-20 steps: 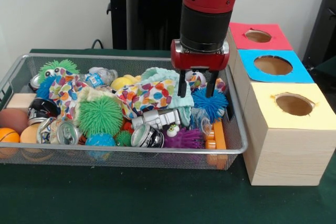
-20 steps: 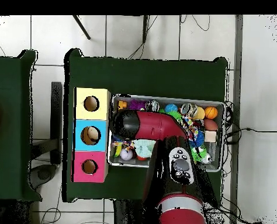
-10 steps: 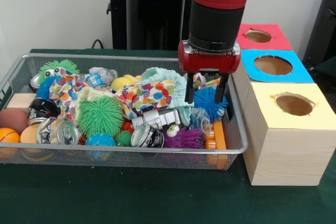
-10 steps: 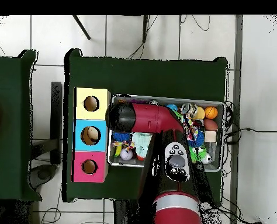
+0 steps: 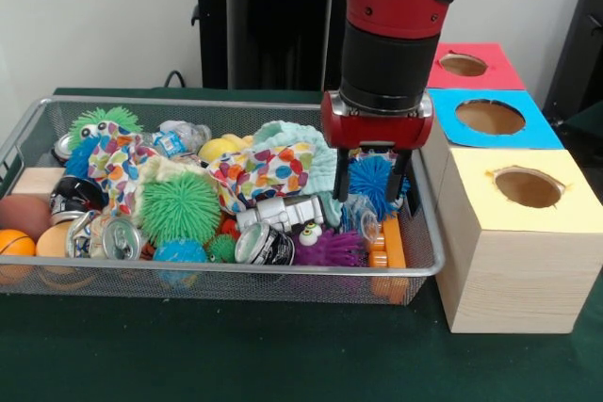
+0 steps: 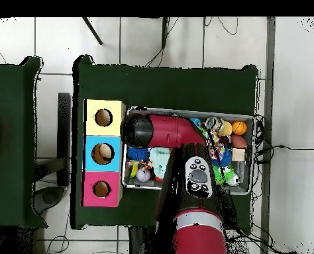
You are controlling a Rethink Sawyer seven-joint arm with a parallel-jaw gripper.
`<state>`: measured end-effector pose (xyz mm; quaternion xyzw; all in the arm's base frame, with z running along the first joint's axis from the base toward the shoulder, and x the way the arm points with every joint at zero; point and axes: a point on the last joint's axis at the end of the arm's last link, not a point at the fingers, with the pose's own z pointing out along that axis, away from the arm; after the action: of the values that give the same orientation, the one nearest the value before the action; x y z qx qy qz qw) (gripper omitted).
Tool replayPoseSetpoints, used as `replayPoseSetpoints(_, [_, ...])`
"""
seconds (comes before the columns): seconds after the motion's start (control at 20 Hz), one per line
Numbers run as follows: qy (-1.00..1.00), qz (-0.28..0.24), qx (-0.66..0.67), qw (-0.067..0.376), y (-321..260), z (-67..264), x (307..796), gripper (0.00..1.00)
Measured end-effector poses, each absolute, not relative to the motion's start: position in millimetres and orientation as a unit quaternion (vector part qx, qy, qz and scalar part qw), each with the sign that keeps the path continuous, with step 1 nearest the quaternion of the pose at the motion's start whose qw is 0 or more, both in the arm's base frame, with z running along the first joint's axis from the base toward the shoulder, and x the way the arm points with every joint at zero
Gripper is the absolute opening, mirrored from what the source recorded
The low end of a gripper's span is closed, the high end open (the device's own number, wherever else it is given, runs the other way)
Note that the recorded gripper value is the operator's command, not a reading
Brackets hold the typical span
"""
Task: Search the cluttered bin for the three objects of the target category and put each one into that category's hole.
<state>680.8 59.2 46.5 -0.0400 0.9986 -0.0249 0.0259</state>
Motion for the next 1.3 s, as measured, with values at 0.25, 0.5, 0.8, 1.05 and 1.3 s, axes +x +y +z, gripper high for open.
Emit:
replayPoseSetpoints(0.25, [0.999, -0.023, -0.039, 0.020, 58.4, 33.4, 676.2, 1.00])
replayPoseSetpoints(0.5, [0.999, -0.022, -0.036, 0.017, 55.3, 28.2, 672.6, 1.00])
replayPoseSetpoints(0.8, [0.999, -0.024, -0.036, 0.026, 54.6, 25.2, 674.1, 1.00])
replayPoseSetpoints(1.05, [0.999, -0.024, -0.037, 0.032, 55.0, 13.8, 672.5, 1.00])
replayPoseSetpoints(1.3, [0.999, -0.023, -0.037, 0.031, 55.7, 3.0, 669.0, 1.00])
